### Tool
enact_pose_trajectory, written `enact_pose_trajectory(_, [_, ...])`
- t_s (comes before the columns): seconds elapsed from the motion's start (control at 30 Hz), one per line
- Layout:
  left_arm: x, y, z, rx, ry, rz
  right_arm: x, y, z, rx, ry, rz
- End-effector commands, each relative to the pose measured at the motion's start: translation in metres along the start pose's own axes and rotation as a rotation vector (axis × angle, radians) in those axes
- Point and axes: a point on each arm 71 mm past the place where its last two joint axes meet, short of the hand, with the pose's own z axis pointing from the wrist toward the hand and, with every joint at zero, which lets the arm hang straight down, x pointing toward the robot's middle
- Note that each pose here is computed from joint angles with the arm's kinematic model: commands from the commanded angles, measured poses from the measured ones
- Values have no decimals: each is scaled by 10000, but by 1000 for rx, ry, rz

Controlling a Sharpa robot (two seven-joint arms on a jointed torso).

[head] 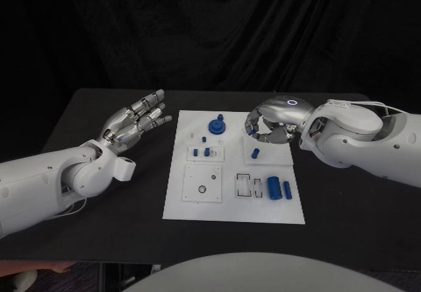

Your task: Assemble the parts on the task board

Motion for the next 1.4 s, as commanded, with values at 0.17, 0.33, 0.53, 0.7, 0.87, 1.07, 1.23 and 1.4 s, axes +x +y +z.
enact_pose_trajectory(0.17, [25,-22,-12,81,2,-15,128,384,142,-75,140,-3])
enact_pose_trajectory(0.33, [41,35,-46,72,1,-24,261,633,310,-148,179,-26])
enact_pose_trajectory(0.53, [56,97,-76,65,3,-35,393,823,466,-205,186,-37])
enact_pose_trajectory(0.7, [63,125,-86,65,10,-45,477,950,551,-245,175,-58])
enact_pose_trajectory(0.87, [68,140,-85,62,13,-49,545,1005,602,-259,171,-74])
enact_pose_trajectory(1.07, [83,152,-78,59,19,-54,613,1012,626,-259,171,-94])
enact_pose_trajectory(1.23, [87,154,-79,58,19,-55,637,1004,616,-257,169,-104])
enact_pose_trajectory(1.4, [84,154,-84,56,18,-54,642,997,596,-257,162,-106])
